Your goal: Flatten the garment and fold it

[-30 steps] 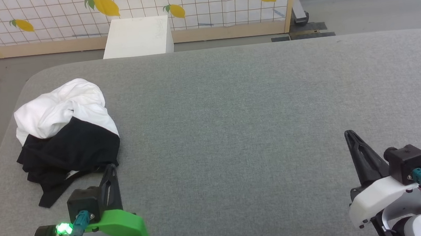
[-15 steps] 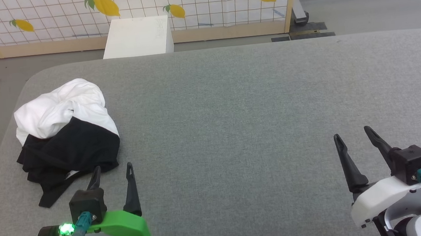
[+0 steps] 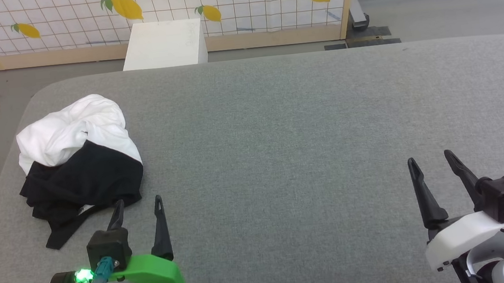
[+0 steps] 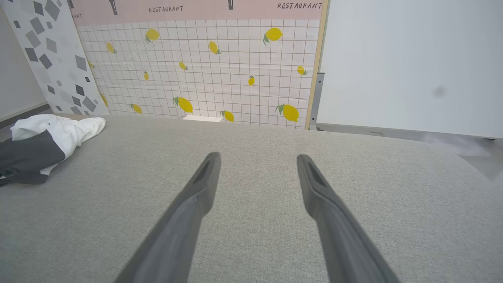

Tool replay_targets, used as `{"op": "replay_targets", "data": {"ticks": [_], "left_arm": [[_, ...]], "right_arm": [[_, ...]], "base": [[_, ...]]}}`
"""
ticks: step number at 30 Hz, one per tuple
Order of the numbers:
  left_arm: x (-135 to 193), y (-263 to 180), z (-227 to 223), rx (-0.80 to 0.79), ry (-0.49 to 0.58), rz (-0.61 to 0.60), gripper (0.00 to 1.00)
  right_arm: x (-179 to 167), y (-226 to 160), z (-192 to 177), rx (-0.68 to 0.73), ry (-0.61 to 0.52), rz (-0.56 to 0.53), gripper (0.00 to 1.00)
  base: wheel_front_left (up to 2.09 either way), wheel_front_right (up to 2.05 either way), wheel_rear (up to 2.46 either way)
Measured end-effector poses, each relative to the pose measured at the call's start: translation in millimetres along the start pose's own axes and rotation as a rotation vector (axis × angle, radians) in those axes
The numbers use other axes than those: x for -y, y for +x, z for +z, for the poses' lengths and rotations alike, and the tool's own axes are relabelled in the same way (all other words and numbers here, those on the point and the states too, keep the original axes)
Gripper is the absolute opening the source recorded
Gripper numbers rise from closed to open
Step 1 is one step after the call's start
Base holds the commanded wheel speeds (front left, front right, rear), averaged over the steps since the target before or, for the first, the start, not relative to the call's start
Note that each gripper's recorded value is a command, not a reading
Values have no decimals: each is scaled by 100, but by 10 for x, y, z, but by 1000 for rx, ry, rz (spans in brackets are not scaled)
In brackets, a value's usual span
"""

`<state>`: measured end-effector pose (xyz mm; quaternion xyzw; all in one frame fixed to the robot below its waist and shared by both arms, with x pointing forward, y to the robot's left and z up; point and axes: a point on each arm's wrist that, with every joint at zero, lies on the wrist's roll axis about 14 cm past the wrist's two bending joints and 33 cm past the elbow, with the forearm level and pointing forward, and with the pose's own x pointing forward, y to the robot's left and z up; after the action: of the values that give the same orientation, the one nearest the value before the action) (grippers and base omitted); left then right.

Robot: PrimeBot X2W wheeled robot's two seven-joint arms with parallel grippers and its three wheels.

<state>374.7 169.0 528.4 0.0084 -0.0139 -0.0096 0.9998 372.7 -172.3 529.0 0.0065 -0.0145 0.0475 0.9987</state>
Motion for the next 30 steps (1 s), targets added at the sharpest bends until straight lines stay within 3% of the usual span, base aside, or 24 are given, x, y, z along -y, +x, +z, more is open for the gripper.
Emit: {"op": "replay_targets", "data": {"ticks": [30], "left_arm": [[52,-34,-242,-37,-46,7,100]], "right_arm": [[83,-37,-173,-9,66,-30,100]], "base": [[0,0,0]]}}
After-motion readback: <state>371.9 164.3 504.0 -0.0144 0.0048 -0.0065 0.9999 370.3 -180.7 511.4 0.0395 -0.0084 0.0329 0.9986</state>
